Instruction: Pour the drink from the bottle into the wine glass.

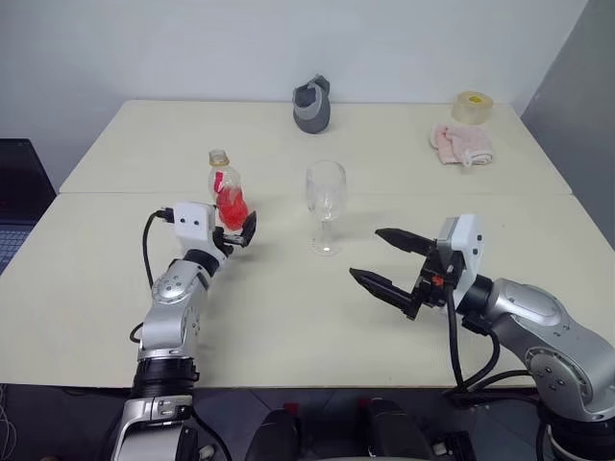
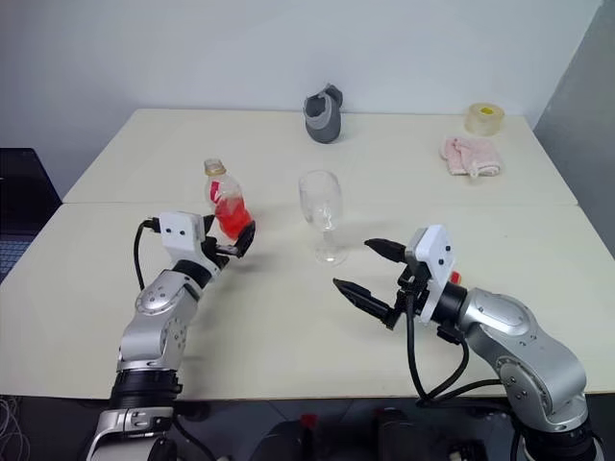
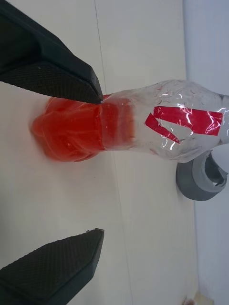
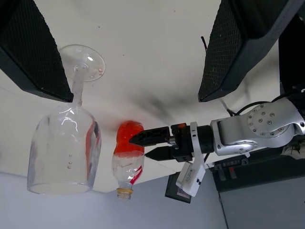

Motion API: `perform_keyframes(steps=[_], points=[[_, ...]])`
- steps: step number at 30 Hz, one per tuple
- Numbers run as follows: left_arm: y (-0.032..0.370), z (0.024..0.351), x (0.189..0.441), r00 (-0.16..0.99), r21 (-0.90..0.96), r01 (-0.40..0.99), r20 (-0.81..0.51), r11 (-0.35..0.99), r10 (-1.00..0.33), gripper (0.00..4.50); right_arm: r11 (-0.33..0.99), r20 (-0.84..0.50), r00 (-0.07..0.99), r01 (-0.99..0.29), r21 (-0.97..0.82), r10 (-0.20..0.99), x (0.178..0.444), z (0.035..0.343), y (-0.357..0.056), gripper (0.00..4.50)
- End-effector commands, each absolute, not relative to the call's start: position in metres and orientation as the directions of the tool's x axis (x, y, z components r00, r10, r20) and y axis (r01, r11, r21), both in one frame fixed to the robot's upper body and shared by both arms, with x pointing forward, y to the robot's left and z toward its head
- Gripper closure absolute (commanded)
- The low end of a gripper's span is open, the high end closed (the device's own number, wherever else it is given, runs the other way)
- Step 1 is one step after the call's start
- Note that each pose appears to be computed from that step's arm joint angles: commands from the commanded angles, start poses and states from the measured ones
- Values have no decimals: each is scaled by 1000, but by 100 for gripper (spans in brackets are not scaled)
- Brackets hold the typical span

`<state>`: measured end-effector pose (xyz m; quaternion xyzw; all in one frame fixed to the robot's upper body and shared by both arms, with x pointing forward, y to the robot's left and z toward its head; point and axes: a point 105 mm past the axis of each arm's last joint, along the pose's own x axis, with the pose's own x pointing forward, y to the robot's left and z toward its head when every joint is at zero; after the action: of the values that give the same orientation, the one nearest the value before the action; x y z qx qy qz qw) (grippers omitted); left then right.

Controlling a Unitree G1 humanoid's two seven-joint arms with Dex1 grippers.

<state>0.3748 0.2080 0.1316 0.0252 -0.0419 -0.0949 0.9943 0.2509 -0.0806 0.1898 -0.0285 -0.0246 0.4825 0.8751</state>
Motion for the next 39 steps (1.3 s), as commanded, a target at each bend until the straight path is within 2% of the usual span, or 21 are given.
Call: perform_keyframes(steps=[1, 25, 30, 39], points=[[211, 149, 376, 973, 82, 178, 133, 981, -188, 0, 525, 52, 522, -844, -107, 851, 248, 201, -80, 2], [231, 146, 372, 983, 100, 121, 127, 988, -133, 0, 520, 38, 520, -846, -114, 853, 253, 201, -80, 2], [240, 146, 380, 984, 118, 113, 123, 987, -128, 0, 514, 40, 513, -851, -108, 857, 252, 201, -78, 2], [231, 144, 402, 976, 120, 158, 131, 980, -174, 0, 531, 55, 528, -842, -93, 847, 252, 201, -75, 2]])
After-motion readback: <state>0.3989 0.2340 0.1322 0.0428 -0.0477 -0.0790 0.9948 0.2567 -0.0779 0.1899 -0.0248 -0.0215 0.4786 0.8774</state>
